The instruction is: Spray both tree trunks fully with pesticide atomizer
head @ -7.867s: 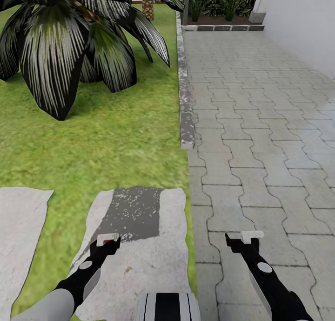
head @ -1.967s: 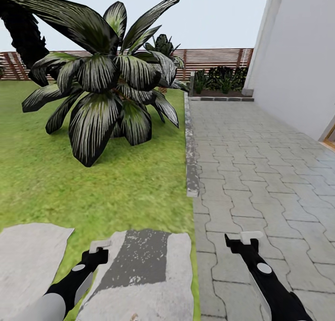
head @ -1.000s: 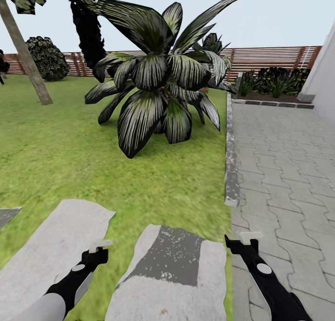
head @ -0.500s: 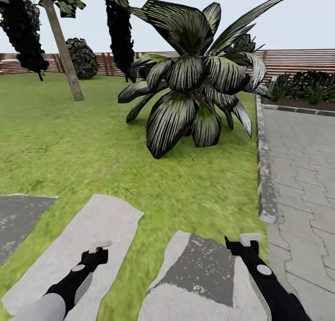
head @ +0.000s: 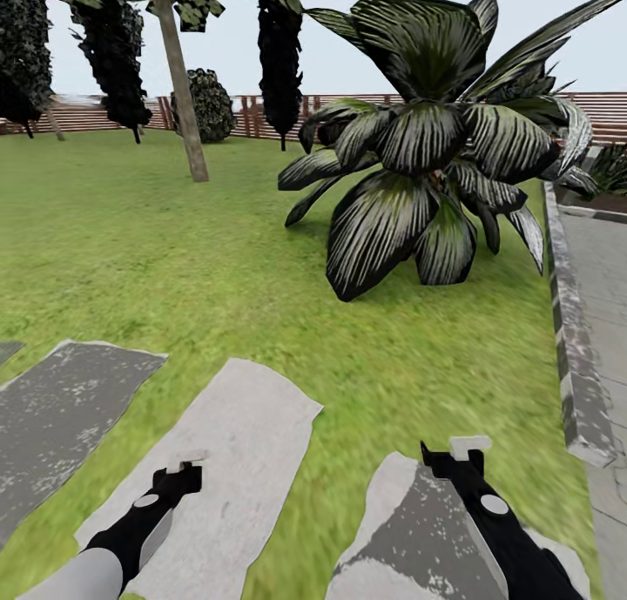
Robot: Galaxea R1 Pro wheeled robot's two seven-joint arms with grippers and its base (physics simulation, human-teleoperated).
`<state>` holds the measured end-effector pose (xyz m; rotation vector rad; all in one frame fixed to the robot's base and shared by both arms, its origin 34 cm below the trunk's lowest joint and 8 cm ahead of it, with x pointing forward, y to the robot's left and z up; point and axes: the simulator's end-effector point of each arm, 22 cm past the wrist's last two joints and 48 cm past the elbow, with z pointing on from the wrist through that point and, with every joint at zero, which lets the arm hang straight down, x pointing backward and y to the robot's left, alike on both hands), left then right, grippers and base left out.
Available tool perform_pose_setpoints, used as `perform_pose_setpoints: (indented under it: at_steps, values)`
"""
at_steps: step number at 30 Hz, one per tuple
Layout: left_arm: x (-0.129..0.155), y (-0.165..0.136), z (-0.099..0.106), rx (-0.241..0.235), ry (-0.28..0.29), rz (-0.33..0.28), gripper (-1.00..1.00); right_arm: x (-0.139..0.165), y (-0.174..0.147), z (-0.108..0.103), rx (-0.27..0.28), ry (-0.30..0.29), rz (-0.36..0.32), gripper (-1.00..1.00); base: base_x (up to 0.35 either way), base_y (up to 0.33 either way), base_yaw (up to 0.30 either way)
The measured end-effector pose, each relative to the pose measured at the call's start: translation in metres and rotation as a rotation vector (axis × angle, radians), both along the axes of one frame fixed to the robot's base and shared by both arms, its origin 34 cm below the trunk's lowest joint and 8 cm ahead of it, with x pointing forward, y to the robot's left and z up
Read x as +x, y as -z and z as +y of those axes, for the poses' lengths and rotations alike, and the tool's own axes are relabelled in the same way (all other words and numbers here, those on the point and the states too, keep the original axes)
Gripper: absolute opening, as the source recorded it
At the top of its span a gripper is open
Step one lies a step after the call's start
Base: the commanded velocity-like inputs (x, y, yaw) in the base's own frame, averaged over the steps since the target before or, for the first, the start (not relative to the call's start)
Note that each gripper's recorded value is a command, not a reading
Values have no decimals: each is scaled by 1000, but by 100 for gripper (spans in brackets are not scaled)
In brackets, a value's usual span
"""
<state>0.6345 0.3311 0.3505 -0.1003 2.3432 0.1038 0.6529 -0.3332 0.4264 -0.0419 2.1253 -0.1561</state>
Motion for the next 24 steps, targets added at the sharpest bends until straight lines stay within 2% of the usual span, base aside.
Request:
perform_pose_setpoints:
  at_steps: [24]
  values:
    - [-1, 2, -2, -2, 2, 7, -100, -1, 2, 1, 2, -2, 6, 100, 184, 287, 277]
